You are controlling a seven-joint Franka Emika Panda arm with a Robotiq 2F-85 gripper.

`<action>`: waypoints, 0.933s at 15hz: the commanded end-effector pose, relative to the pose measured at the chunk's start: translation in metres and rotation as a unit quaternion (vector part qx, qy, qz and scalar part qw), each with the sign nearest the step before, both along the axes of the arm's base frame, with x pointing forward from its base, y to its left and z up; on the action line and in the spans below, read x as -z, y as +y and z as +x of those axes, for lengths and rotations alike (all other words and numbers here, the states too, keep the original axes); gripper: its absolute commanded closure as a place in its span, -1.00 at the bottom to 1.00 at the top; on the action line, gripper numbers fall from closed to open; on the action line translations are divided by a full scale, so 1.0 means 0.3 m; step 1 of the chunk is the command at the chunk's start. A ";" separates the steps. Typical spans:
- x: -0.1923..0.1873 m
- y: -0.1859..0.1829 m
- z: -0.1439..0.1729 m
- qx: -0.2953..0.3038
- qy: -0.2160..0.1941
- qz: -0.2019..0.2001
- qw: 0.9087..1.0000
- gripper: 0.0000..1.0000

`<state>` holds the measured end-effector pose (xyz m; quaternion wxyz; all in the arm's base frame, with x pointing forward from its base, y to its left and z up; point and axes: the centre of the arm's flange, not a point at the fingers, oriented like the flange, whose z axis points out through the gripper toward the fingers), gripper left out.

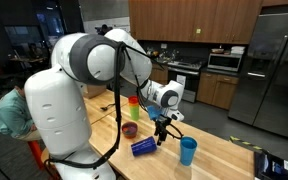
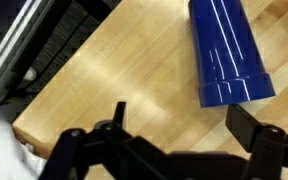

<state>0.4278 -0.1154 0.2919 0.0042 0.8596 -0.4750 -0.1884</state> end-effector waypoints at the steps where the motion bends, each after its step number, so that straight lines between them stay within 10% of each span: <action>1: 0.018 0.034 -0.022 0.068 0.001 0.000 0.998 -1.00; 14: 0.177 -0.014 -0.056 0.241 0.004 -0.092 0.966 -1.00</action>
